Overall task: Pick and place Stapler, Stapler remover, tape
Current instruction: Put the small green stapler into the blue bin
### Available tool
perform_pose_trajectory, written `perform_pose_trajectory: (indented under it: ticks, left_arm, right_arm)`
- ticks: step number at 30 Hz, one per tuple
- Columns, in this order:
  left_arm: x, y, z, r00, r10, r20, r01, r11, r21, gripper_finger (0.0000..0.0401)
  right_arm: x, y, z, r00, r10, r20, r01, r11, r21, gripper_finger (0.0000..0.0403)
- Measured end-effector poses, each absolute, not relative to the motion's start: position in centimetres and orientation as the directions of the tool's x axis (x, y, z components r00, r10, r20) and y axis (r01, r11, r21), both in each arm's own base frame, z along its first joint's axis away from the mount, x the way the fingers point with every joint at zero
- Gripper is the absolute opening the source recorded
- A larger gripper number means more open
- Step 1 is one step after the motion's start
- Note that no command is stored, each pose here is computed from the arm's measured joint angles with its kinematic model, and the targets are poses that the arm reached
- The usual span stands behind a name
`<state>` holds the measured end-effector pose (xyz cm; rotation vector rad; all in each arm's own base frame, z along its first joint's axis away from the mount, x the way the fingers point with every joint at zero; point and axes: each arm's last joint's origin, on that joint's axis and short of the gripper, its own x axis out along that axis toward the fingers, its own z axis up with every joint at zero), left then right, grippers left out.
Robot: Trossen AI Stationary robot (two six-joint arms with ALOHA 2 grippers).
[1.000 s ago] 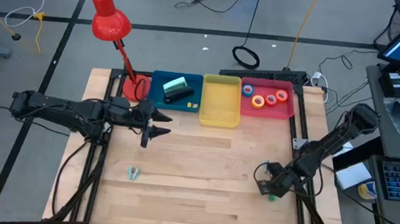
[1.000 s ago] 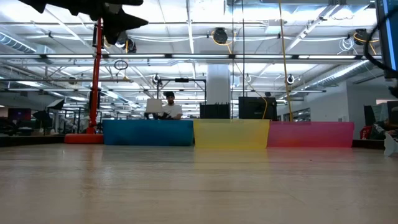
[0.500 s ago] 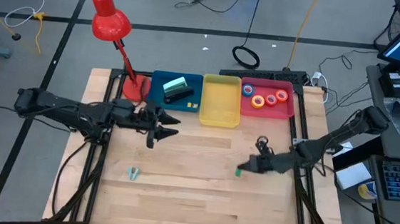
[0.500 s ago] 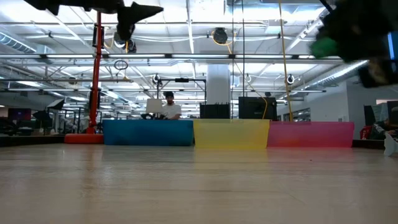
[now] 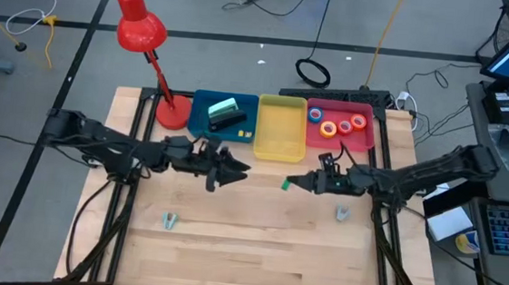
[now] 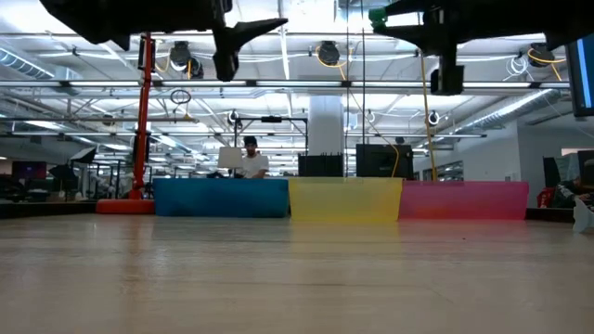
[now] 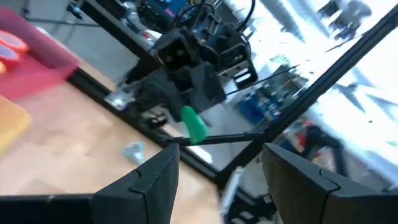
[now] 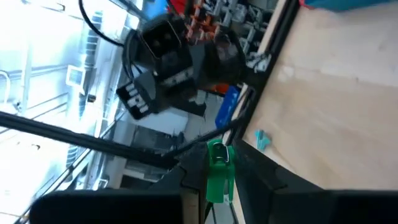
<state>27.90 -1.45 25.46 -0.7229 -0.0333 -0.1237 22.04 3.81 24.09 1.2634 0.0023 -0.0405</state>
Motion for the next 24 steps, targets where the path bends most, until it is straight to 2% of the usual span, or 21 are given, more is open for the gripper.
perform_pose_trajectory:
  ticks: [6, 10, 15, 19, 24]
  left_arm:
    - [30.3, -1.6, 25.2, 0.991, -0.131, 0.034, 0.115, 0.673, -0.730, 0.0227]
    - [32.6, -1.6, 25.7, 0.983, -0.184, 0.003, 0.127, 0.667, -0.734, 0.0227]
    - [35.3, -0.8, 25.8, 0.971, -0.211, -0.111, 0.061, 0.667, -0.743, 0.0227]
    - [36.7, -0.4, 26.8, 0.967, -0.242, -0.080, 0.106, 0.665, -0.739, 0.0227]
    - [38.0, -0.2, 26.5, 0.958, -0.262, -0.119, 0.091, 0.666, -0.740, 0.0227]
  right_arm:
    - [22.8, 3.2, 24.2, 0.999, -0.024, 0.041, -0.031, 0.329, 0.944, 0.0051]
    - [22.8, 3.1, 24.2, 0.999, -0.024, 0.044, -0.033, 0.343, 0.939, 0.0051]
    - [22.8, 3.1, 24.3, 0.998, -0.020, 0.051, -0.041, 0.357, 0.933, 0.0051]
    - [22.8, 3.2, 24.2, 0.999, -0.017, 0.042, -0.033, 0.368, 0.929, 0.0051]
    - [22.8, 3.2, 24.2, 0.999, -0.012, 0.042, -0.034, 0.374, 0.927, 0.0051]
